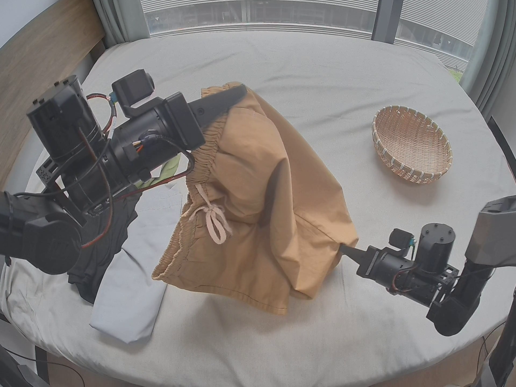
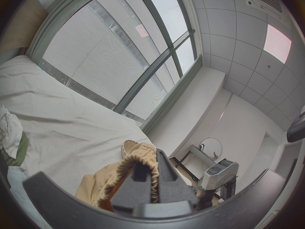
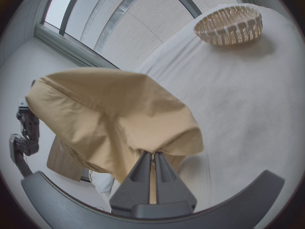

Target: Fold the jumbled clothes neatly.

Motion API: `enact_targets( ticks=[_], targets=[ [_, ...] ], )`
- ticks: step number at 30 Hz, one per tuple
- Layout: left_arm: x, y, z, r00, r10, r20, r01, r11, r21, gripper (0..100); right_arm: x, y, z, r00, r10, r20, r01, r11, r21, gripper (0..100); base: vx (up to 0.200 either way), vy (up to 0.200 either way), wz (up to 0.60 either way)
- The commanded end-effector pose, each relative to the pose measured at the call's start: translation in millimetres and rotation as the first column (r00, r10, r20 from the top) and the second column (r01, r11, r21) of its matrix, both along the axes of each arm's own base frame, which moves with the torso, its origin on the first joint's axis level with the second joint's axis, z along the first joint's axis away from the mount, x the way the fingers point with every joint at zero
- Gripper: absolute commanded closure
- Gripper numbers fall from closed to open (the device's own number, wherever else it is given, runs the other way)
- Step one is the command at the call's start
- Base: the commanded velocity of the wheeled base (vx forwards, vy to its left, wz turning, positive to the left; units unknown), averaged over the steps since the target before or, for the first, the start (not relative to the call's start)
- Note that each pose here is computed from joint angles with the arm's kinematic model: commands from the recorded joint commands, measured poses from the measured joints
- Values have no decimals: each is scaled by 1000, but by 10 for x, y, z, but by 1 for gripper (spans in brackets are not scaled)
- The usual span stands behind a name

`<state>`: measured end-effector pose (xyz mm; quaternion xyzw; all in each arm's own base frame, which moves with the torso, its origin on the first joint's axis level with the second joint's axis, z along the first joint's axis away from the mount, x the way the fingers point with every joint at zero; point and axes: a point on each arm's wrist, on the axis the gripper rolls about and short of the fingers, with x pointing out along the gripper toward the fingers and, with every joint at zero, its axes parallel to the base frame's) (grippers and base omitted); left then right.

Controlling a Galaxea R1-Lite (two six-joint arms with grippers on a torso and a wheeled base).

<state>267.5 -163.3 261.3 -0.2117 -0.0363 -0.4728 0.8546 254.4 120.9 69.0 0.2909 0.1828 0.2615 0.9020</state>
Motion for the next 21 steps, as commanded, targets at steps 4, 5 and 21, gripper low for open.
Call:
enact_targets(
  ticks=[4, 5, 21],
  targets=[
    [-112, -44, 58, 1000, 13, -4, -14, 1000, -23, 100, -545, -391, 704, 975, -41, 217, 20, 995, 100, 100, 0, 0, 0],
    [-153, -37, 105, 1000, 18, -6, -19, 999, -40, 100, -589, -462, 824, 963, -66, 262, 36, 992, 118, 100, 0, 0, 0],
    [-310, 197, -485, 989, 63, -136, -60, 998, 33, 100, -976, -703, 1742, 906, 9, 422, -83, 984, 158, 100, 0, 0, 0]
  ],
)
